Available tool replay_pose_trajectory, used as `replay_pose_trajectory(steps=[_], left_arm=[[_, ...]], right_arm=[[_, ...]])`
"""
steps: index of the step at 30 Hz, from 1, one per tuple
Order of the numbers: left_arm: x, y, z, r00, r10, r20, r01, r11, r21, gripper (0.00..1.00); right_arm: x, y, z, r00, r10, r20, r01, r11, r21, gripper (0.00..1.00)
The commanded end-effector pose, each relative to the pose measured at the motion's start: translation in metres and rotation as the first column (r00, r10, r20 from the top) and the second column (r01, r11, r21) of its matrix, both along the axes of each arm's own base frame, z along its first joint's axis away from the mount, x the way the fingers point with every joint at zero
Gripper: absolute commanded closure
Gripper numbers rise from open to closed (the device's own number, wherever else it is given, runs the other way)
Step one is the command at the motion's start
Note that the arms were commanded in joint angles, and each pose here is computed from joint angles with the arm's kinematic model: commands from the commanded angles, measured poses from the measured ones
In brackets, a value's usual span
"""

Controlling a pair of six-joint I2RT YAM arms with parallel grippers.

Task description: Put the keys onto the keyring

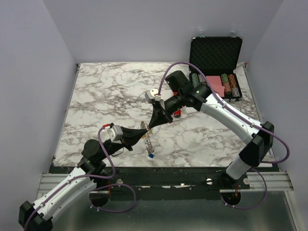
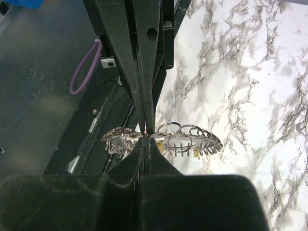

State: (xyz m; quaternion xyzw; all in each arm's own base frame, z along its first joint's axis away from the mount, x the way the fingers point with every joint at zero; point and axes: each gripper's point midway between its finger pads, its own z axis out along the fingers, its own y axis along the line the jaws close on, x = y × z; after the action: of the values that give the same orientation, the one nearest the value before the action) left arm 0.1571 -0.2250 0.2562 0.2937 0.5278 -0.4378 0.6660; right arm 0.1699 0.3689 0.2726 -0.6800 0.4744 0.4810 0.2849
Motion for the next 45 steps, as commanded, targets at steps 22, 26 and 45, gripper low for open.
replay_pose_trajectory(steps=[22, 26, 45], left_arm=[[0.0, 0.0037, 0.0163, 0.999, 0.019, 0.042, -0.017, 0.999, -0.048, 1.0], [0.0008, 0.0042, 0.0153, 0.999, 0.023, 0.039, -0.022, 0.999, -0.047, 1.0], [0.0013, 0.0047, 0.0133, 0.999, 0.028, 0.032, -0.027, 0.999, -0.04, 1.0]], right_arm=[[-0.0001, 0.0029, -0.0059, 1.0, -0.005, -0.02, 0.005, 1.0, -0.004, 1.0], [0.0006, 0.0029, -0.0064, 1.0, -0.006, -0.021, 0.006, 1.0, -0.005, 1.0], [0.0021, 0.0025, 0.0002, 1.0, -0.016, -0.006, 0.016, 1.0, -0.001, 1.0]])
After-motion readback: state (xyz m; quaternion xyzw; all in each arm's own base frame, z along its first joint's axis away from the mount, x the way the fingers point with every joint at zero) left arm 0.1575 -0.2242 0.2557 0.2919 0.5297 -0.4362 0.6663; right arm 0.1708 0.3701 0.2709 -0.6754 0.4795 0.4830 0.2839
